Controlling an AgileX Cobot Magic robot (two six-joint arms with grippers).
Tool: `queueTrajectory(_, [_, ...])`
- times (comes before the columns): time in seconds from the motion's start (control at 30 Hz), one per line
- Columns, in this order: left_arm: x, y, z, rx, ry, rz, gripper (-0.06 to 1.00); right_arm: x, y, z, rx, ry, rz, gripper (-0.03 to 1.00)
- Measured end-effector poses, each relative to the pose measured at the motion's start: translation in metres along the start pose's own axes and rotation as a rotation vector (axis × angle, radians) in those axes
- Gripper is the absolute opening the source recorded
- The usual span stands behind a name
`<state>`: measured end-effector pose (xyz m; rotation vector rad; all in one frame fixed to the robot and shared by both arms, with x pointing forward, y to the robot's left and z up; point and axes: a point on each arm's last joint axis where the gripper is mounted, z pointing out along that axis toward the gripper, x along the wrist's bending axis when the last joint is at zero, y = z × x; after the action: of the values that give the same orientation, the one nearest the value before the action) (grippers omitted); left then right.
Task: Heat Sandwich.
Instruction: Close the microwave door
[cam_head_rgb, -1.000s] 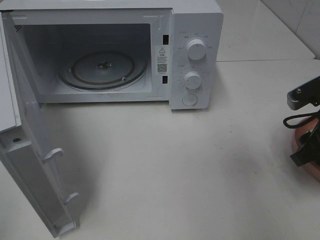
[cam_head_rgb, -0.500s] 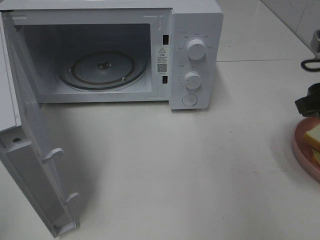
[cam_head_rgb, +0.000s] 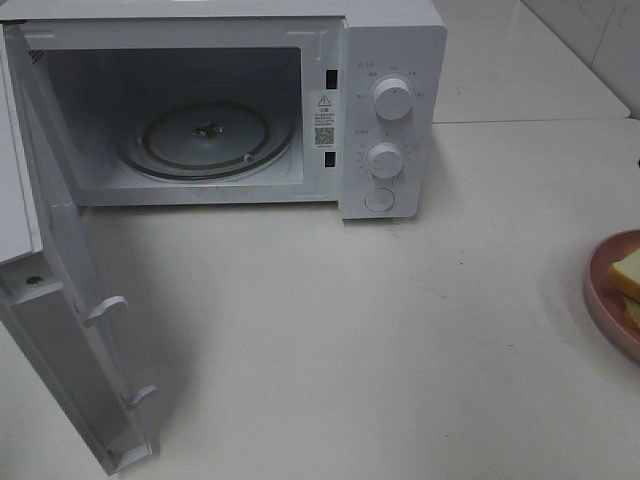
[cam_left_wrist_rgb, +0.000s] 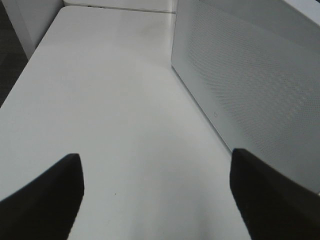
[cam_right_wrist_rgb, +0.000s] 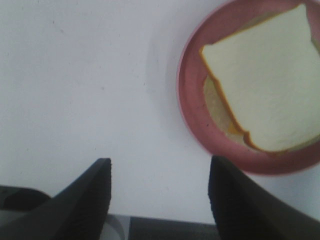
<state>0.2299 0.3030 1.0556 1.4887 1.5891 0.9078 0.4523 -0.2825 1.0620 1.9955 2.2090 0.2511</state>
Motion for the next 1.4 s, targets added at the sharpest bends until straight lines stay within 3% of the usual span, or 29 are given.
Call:
queueTrajectory(0.2, [0.000, 0.000, 0.000, 0.000, 0.000, 0.000, 0.76, 0.005, -0.022, -0.025, -0.009, 0.042, 0.014, 0.57])
queueTrajectory(0.4, [0.000, 0.000, 0.000, 0.000, 0.000, 0.000, 0.76, 0.006, -0.049, -0.054, -0.131, 0.045, 0.016, 0.57])
queueTrajectory(0.53, [0.000, 0.000, 0.000, 0.000, 0.000, 0.000, 0.76, 0.007, -0.090, -0.069, -0.247, 0.044, 0.019, 0.57])
queueTrajectory(1.0, [0.000, 0.000, 0.000, 0.000, 0.000, 0.000, 0.76, 0.009, -0.169, -0.042, -0.403, 0.042, 0.019, 0.57])
queueTrajectory(1.2, [0.000, 0.000, 0.000, 0.000, 0.000, 0.000, 0.76, 0.009, -0.183, -0.032, -0.461, 0.040, 0.018, 0.57])
queueTrajectory(1.4, [0.000, 0.000, 0.000, 0.000, 0.000, 0.000, 0.76, 0.009, -0.190, -0.032, -0.602, 0.035, 0.018, 0.57])
